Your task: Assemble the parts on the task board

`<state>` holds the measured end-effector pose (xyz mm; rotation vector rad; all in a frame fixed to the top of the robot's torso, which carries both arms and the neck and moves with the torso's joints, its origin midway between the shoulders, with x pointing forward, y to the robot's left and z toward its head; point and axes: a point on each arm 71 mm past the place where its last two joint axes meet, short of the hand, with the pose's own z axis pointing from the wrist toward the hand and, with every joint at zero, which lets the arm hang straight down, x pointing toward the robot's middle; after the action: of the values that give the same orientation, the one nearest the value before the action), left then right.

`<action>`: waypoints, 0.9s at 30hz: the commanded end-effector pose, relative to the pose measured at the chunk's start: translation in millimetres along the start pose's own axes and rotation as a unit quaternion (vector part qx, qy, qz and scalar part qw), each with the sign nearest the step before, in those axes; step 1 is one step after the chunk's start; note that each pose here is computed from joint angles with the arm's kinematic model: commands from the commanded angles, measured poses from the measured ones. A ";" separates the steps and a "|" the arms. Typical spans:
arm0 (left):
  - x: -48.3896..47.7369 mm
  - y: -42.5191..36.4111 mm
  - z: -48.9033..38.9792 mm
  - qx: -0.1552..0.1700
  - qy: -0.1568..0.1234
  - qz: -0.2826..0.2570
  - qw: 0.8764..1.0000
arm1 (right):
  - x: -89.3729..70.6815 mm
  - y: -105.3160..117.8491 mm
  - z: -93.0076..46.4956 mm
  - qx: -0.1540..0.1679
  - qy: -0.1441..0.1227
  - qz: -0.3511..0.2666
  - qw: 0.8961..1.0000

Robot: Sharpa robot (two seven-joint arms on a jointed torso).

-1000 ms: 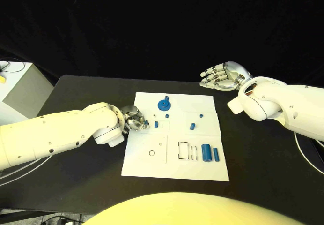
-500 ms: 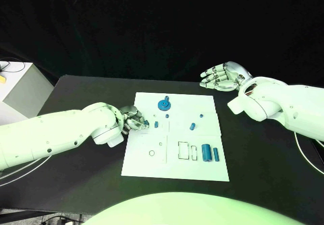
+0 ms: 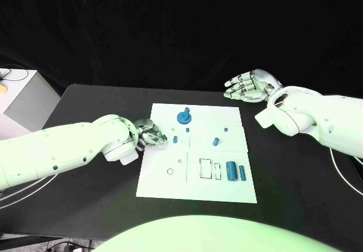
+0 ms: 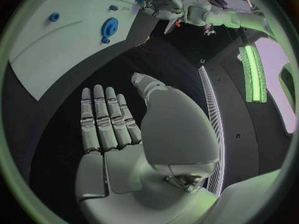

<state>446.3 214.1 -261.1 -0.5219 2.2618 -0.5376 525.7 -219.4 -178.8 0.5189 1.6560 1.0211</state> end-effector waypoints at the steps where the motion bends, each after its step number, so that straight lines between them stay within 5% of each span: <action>1: 1.7 -0.7 0.2 0.000 0.012 -0.006 1.000 | 1.5 0.2 0.0 -0.003 0.008 0.000 1.000; 27: -0.8 1.1 1.2 -0.002 0.005 -0.020 1.000 | 1.9 -0.4 0.1 -0.002 0.008 0.000 1.000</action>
<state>447.6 216.3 -262.1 -0.5588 2.2676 -0.5439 525.7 -219.6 -179.8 0.5206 1.6586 1.0191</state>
